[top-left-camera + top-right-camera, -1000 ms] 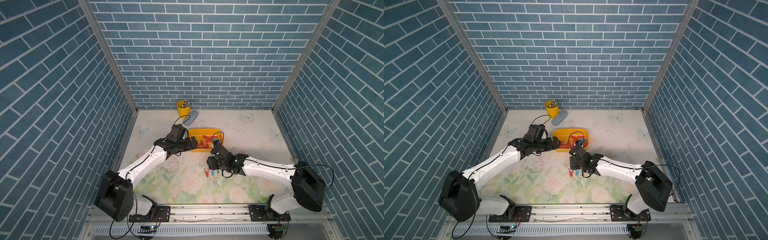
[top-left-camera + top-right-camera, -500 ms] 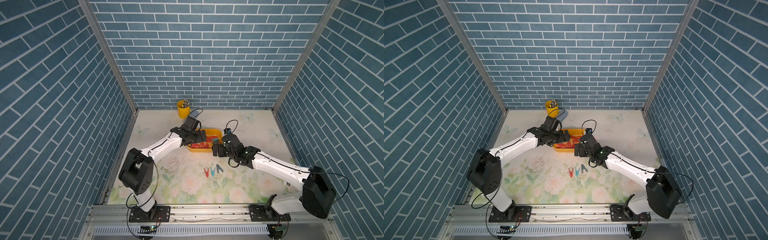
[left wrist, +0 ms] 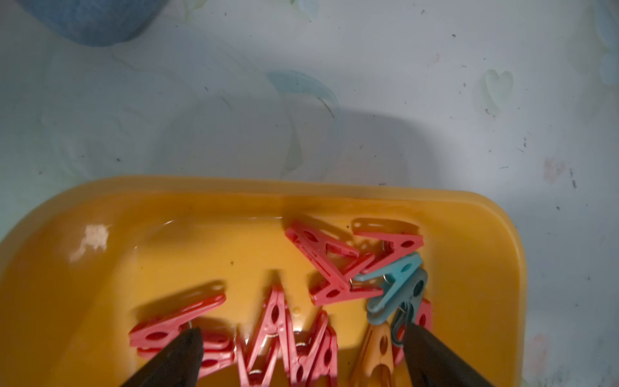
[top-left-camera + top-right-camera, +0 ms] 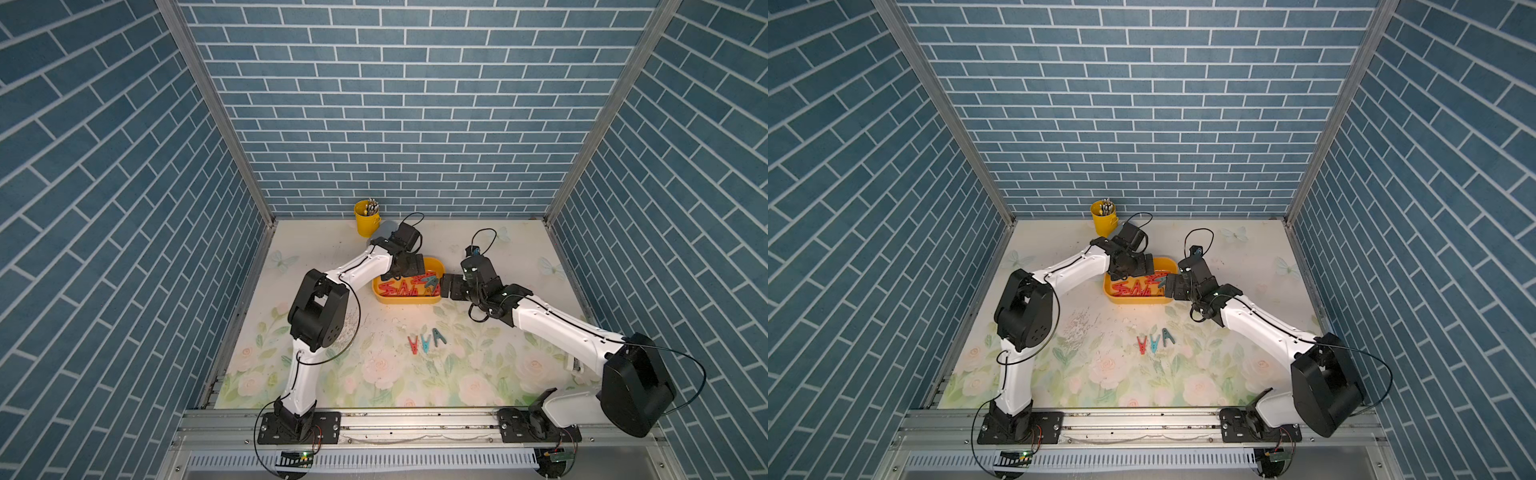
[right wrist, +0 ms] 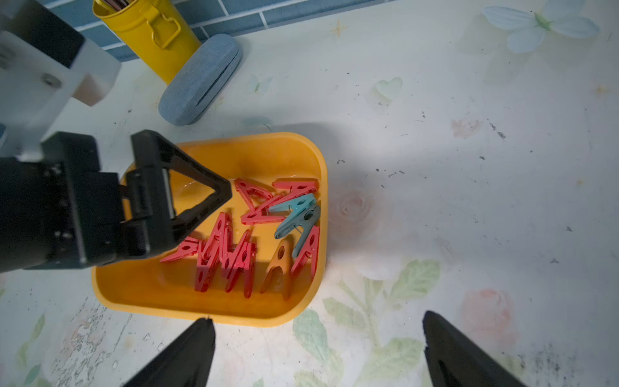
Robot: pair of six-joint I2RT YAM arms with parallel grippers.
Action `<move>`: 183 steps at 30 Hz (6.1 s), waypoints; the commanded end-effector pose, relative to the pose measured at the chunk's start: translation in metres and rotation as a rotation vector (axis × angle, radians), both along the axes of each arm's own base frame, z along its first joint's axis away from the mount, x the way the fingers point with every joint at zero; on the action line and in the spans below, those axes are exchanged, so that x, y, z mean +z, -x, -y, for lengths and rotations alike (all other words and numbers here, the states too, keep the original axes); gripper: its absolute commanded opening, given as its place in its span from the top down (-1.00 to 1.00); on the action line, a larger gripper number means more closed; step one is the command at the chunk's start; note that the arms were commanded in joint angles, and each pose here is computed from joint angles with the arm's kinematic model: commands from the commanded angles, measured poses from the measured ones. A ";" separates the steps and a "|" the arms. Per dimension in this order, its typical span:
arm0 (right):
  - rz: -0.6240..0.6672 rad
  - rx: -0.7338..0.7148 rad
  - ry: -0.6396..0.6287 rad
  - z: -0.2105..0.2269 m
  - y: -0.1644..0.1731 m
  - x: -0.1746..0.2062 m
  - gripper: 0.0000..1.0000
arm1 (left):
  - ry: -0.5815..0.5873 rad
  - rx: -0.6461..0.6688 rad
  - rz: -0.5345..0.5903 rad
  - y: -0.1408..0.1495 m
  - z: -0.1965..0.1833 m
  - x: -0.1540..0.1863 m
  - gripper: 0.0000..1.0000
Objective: Take the clothespins out of the storage box
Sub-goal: Place the clothespin at the center of the board, then pick up the clothespin from the storage box, then place the clothespin at the center of the board, then pick up the clothespin from the storage box.
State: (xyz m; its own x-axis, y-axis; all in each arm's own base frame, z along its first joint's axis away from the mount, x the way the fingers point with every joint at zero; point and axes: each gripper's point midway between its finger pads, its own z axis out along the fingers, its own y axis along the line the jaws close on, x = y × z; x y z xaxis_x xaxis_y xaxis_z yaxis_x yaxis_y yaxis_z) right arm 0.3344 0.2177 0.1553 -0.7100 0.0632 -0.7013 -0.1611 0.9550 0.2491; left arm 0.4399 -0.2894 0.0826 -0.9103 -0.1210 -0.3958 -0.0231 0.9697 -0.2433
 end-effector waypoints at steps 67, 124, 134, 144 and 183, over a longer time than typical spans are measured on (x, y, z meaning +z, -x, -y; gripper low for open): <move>-0.024 0.038 -0.062 0.003 0.010 -0.007 -0.99 | -0.287 -0.013 -0.003 -0.011 -0.005 -0.030 0.80; -0.066 0.121 -0.115 -0.043 0.068 -0.024 -0.99 | -0.190 -0.323 -0.136 0.243 -0.037 -0.069 0.76; -0.052 0.117 -0.053 -0.045 0.057 -0.026 -0.99 | -0.216 -0.298 -0.107 0.235 -0.039 -0.057 0.06; -0.035 0.108 0.027 -0.050 0.029 -0.026 -0.77 | -0.153 -0.208 0.007 0.198 -0.047 0.005 -0.51; -0.099 0.184 0.525 -0.116 -0.105 -0.117 0.19 | 0.115 0.081 0.164 0.125 -0.127 0.088 -0.99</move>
